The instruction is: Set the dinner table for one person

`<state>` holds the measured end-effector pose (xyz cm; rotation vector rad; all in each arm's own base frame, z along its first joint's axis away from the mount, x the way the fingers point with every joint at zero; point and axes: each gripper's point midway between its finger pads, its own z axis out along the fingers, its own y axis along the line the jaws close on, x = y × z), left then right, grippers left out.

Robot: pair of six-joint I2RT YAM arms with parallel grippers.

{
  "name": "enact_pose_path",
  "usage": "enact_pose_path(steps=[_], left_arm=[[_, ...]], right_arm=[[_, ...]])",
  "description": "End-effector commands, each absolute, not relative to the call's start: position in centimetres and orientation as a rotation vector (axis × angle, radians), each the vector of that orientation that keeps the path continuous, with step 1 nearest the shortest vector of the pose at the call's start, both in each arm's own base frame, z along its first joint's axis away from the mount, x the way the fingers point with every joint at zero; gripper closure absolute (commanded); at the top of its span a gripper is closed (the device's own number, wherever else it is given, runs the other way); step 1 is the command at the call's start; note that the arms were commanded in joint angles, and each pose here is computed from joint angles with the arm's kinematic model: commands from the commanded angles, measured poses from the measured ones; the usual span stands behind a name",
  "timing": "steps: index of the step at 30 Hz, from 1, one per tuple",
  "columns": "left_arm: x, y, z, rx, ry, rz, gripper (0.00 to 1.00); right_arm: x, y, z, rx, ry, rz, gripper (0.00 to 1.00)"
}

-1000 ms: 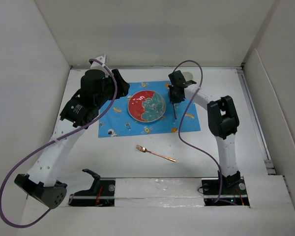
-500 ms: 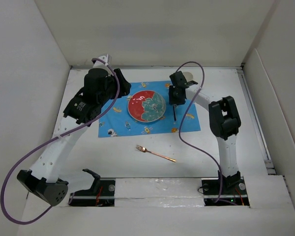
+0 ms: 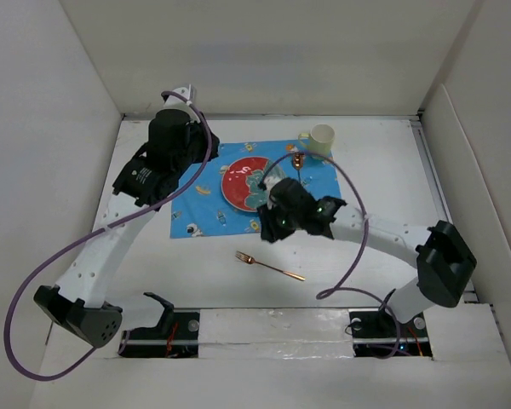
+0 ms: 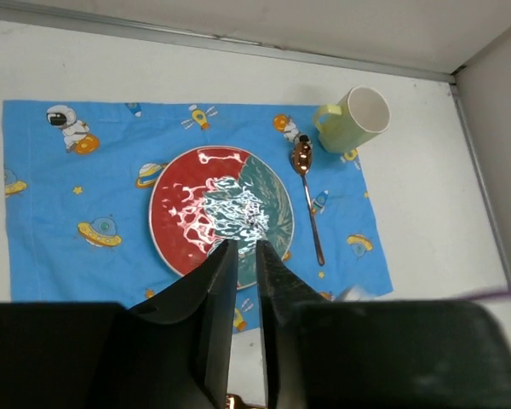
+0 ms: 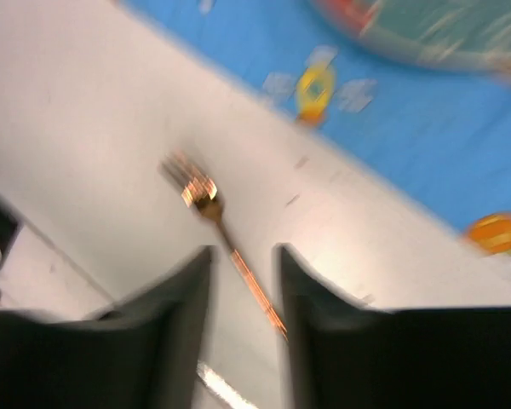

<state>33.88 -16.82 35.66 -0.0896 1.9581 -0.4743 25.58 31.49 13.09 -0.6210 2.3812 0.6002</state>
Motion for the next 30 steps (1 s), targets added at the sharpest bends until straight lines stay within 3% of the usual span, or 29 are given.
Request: enact_pose_path(steps=[1, 3, 4, 13, 15, 19, 23, 28, 30], left_arm=[[33.9, -15.8, 38.7, -0.102, 1.881, -0.448, 0.86], [34.0, -15.5, 39.3, -0.105, 1.872, -0.433, 0.69], [34.1, -15.5, 39.5, -0.106, 1.871, -0.429, 0.66], [33.5, -15.0, 40.1, -0.123, 1.865, -0.43, 0.62], [33.1, -14.9, 40.0, -0.13, 1.862, -0.437, 0.62], [32.5, -14.4, 39.9, -0.141, 1.857, -0.431, 0.62], [32.1, -13.9, 40.1, -0.148, 1.849, -0.425, 0.62], [31.6, -13.5, 40.2, -0.144, 1.846, -0.414, 0.62], [31.3, -13.6, 40.5, -0.139, 1.844, -0.429, 0.62]], right_arm=[[20.0, 32.0, 9.5, -0.795, 2.455, 0.595, 0.49], [19.2, 32.0, 8.1, -0.831, 2.466, 0.539, 0.43], [18.7, 31.9, 7.4, -0.85, 2.478, 0.518, 0.41], [17.2, 33.1, 2.6, -1.036, 2.492, 0.315, 0.42], [17.0, 33.5, 1.8, -1.072, 2.48, 0.259, 0.5], [16.0, 34.3, 0.4, -1.143, 2.469, 0.179, 1.0], [15.1, 36.3, 1.7, -1.185, 2.441, 0.193, 1.0], [18.6, 42.4, 12.7, -1.018, 2.308, 0.462, 1.0], [21.3, 43.9, 14.7, -0.919, 2.317, 0.545, 1.0]])
